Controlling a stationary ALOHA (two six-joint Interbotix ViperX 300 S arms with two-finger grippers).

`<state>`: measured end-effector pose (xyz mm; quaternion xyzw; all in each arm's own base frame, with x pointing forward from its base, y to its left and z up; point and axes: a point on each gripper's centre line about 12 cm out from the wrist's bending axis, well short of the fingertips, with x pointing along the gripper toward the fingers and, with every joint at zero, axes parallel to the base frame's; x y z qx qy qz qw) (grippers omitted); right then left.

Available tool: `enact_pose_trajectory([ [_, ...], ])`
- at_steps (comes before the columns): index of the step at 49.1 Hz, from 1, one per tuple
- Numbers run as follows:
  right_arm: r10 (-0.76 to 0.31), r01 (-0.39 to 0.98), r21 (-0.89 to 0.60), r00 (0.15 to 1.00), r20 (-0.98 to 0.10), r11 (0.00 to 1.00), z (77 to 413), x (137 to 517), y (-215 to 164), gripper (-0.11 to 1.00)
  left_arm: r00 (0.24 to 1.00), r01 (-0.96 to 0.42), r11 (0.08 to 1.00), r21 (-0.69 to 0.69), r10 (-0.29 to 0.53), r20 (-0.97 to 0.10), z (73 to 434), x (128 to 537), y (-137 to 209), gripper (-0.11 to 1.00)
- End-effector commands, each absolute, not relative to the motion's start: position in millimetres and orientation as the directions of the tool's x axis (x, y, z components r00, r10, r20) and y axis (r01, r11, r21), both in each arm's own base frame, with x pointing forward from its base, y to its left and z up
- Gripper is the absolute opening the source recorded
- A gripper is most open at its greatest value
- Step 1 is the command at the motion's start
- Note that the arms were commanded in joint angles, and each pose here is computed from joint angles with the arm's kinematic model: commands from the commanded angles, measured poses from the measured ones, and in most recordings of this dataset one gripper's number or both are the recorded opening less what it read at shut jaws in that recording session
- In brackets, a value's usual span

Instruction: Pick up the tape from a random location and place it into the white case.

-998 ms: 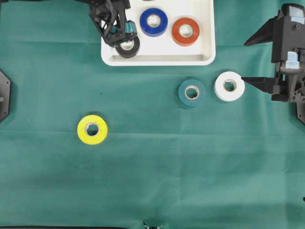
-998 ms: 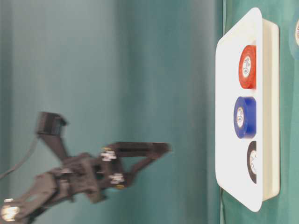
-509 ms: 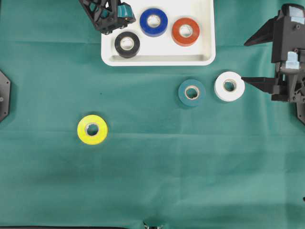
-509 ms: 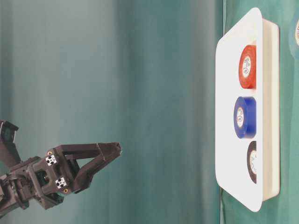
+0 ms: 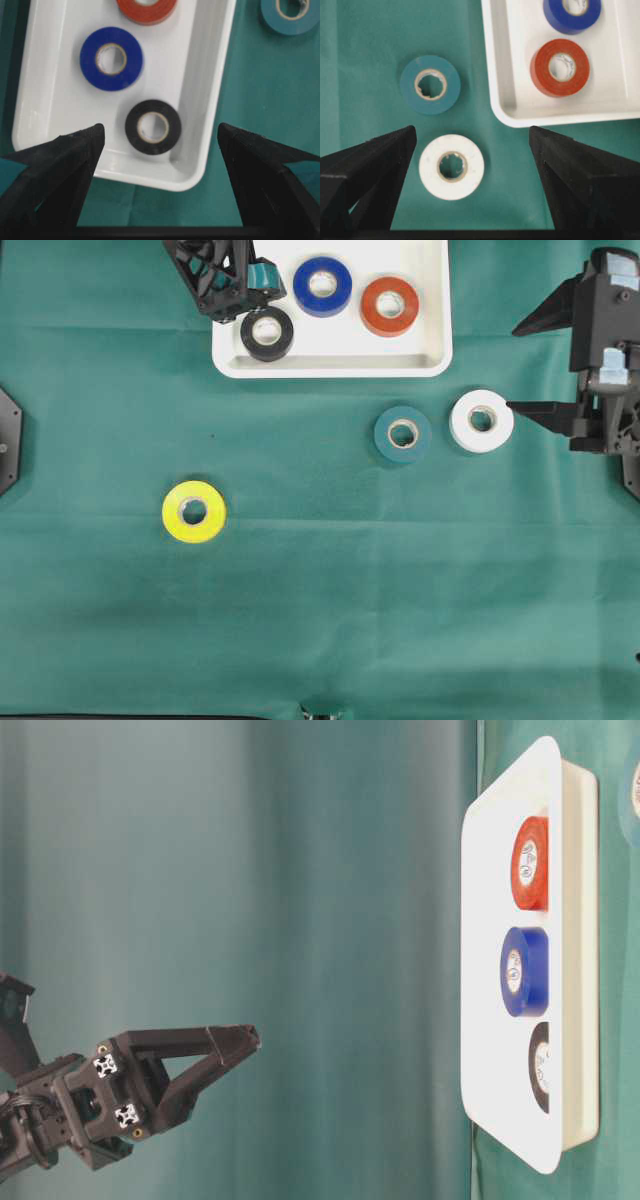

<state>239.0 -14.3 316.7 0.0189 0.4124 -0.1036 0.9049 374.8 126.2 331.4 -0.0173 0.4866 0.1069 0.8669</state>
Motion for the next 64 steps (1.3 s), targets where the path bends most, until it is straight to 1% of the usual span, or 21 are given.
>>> enact_pose_trajectory([
  [1,-0.174,0.206,-0.049,0.653,-0.737,0.977,322,240,-15,0.9,0.537,-0.199,0.977,0.08,0.177,-0.825,351,368,121,0.98],
  [8,-0.174,0.203,-0.051,0.652,-0.738,0.978,322,240,-15,0.9,0.535,-0.177,0.981,0.079,0.163,-0.829,351,365,111,0.98],
  [21,-0.174,0.202,-0.052,0.652,-0.738,0.978,322,240,-15,0.9,0.548,-0.099,0.992,0.075,0.118,-0.828,350,366,79,0.98],
  [35,-0.173,0.204,-0.049,0.655,-0.735,0.978,323,240,-15,0.9,0.564,0.033,0.997,0.075,0.043,-0.825,352,369,28,0.98],
  [41,-0.173,0.204,-0.049,0.655,-0.735,0.978,323,240,-15,0.9,0.569,0.077,0.994,0.076,0.018,-0.822,353,371,12,0.98],
  [64,-0.174,0.209,-0.046,0.652,-0.738,0.977,322,240,-15,0.9,0.568,0.064,0.996,0.061,0.014,-0.823,353,370,9,0.98],
])
